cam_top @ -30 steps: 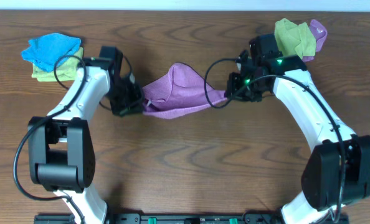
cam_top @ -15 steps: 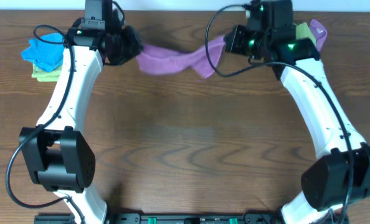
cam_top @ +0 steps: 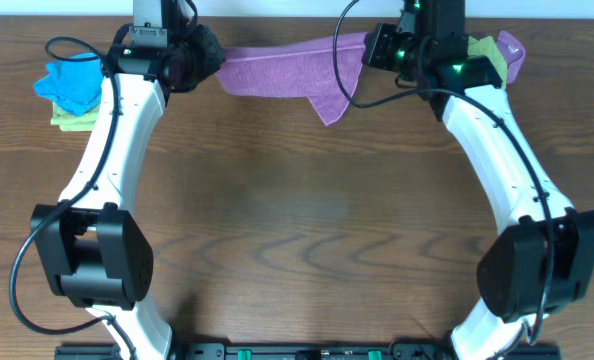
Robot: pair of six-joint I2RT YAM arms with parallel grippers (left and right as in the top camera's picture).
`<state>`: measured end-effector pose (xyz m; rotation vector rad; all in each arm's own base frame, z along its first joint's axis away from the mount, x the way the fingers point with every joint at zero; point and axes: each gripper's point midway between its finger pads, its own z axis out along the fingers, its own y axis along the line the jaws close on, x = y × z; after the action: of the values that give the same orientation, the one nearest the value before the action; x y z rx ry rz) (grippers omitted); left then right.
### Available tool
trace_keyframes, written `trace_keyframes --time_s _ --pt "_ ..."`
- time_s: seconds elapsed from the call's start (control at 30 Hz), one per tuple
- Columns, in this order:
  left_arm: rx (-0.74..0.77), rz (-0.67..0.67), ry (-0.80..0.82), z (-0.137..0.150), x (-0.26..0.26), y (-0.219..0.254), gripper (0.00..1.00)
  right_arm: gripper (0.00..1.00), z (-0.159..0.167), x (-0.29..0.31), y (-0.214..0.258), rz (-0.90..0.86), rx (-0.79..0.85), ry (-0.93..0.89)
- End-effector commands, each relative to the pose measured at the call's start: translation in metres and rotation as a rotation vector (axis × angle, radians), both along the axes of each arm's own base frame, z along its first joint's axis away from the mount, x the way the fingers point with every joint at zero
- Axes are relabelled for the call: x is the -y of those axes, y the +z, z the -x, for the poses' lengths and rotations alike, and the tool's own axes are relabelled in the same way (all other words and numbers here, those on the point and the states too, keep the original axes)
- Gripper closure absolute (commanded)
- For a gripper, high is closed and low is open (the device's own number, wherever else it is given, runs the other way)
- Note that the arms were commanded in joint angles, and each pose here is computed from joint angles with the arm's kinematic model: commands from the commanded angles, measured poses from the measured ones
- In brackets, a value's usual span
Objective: Fold the cloth
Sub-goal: 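Lift the cloth with both grippers and stretch it apart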
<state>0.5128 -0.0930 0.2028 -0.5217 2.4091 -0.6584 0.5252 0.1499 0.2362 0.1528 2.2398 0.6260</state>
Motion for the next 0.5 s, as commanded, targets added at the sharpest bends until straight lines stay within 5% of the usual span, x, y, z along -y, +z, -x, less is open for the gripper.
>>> trace_keyframes --time_s 0.0,0.47 --pt "0.049 -0.031 0.028 -0.008 -0.006 0.013 0.94 0.99 -0.012 0.021 0.010 0.020 0.049 -0.044" --pt "0.001 -0.052 -0.035 0.005 0.005 0.003 0.94 0.98 -0.013 0.003 -0.010 0.070 0.043 0.053"
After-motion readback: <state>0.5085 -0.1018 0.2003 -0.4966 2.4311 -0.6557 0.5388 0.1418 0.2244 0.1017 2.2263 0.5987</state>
